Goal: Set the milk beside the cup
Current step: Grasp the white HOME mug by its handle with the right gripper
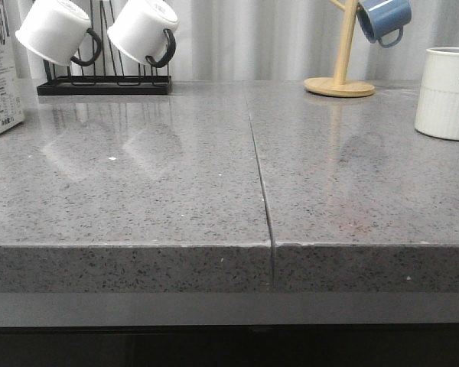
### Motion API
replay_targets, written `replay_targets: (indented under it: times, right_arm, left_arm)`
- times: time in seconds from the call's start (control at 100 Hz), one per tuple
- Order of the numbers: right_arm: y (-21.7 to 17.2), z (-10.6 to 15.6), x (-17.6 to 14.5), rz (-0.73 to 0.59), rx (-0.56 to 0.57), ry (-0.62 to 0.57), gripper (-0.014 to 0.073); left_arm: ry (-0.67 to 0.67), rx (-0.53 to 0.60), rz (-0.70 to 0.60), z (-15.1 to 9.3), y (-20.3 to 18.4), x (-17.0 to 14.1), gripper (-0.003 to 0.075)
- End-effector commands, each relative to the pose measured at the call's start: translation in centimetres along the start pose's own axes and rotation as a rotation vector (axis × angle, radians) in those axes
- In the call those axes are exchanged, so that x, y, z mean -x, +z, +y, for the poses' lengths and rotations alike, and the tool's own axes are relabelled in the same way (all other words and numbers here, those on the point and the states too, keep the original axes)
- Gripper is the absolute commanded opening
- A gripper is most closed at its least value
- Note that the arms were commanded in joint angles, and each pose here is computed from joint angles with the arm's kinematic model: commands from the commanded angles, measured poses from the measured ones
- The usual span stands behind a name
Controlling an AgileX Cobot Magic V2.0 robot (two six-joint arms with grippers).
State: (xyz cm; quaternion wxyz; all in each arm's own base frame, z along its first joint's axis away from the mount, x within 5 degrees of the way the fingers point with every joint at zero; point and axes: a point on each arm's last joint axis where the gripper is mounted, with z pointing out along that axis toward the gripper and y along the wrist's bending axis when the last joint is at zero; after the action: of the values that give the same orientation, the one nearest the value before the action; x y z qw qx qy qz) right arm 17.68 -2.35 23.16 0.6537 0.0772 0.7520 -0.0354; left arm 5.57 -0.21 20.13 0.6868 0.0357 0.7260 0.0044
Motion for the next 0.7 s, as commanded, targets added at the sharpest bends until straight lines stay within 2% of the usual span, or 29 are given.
replay_targets:
  times: [0.0,0.36,0.69]
  right_arm:
    - [1.8,-0.6,1.9,-0.140,-0.042,0.000,0.0360]
    - [7.8,-0.5,1.1,-0.105,-0.050,-0.012,0.0360]
    - [12.5,-0.4,1.6,-0.108,-0.049,-0.013,0.0360]
  left_arm:
    - [-0.002,0.002,-0.059,-0.1,0.0,-0.7,-0.0020]
    - [-0.002,0.002,-0.059,-0.1,0.0,-0.7,-0.0020]
    - [-0.002,0.002,-0.059,-0.1,0.0,-0.7,-0.0020]
